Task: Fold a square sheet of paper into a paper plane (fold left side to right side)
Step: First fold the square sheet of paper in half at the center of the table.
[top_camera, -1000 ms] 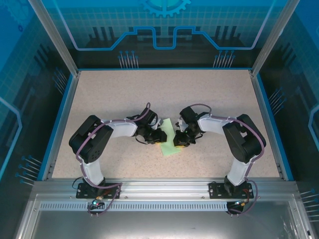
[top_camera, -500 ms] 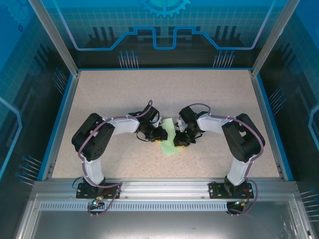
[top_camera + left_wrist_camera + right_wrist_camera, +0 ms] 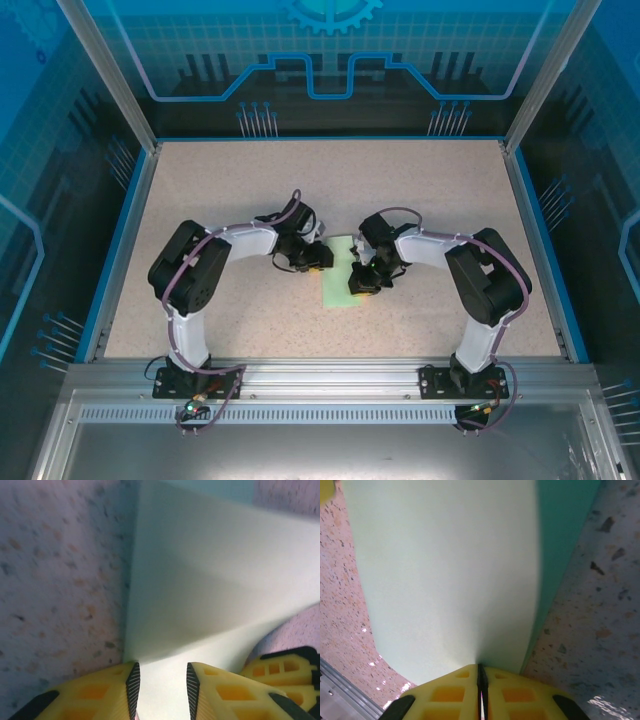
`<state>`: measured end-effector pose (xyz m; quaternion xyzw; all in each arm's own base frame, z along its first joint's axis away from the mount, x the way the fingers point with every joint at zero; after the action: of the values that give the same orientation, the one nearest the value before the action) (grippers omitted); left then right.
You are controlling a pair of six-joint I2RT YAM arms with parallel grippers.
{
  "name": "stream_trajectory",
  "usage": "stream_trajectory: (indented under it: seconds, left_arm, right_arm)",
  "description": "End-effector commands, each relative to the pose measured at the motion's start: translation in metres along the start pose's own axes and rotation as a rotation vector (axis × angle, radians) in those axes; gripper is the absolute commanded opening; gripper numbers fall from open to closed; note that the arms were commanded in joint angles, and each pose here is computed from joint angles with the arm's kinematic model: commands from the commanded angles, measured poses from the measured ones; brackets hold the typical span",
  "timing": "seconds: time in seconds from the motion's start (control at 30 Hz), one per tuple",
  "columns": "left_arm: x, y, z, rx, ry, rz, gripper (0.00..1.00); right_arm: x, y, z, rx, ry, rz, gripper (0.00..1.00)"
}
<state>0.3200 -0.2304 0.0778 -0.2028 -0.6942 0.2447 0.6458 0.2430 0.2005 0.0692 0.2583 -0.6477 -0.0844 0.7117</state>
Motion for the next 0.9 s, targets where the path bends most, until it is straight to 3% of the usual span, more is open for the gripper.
stream_trajectory:
  seconds: [0.0,0.23,0.5,0.63,0.87]
  left_arm:
    - [0.002,0.008,-0.019,0.008,-0.046,-0.034,0.35]
    - [0.013,0.002,-0.034,0.013,-0.089,0.016,0.35]
    - [0.042,-0.013,-0.015,-0.034,-0.144,0.124,0.28]
    - [0.036,-0.018,-0.009,-0.024,-0.109,0.228,0.24]
    - [0.01,-0.019,-0.014,-0.017,-0.056,0.243,0.22]
  right_arm:
    - [-0.013,-0.027,0.027,-0.05,0.118,0.173,0.11]
    - [-0.012,-0.027,0.026,-0.048,0.115,0.172,0.11]
    - [-0.012,-0.025,0.023,-0.045,0.104,0.168,0.11]
    - [-0.013,-0.026,0.023,-0.044,0.107,0.169,0.11]
    - [-0.013,-0.025,0.022,-0.042,0.106,0.169,0.11]
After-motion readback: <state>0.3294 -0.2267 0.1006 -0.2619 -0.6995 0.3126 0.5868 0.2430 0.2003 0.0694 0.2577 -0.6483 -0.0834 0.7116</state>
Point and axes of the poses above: each hand's point on the last joint's axis, 136 mm out from that joint toward the fingers, its own x axis back along the fingers, its own y axis along the line the jaws close on, z = x × y, the point moved 7 cm from there along x, back along the fingers, and after that the axes turned 5 degrees about x, right-handed, at the moved point
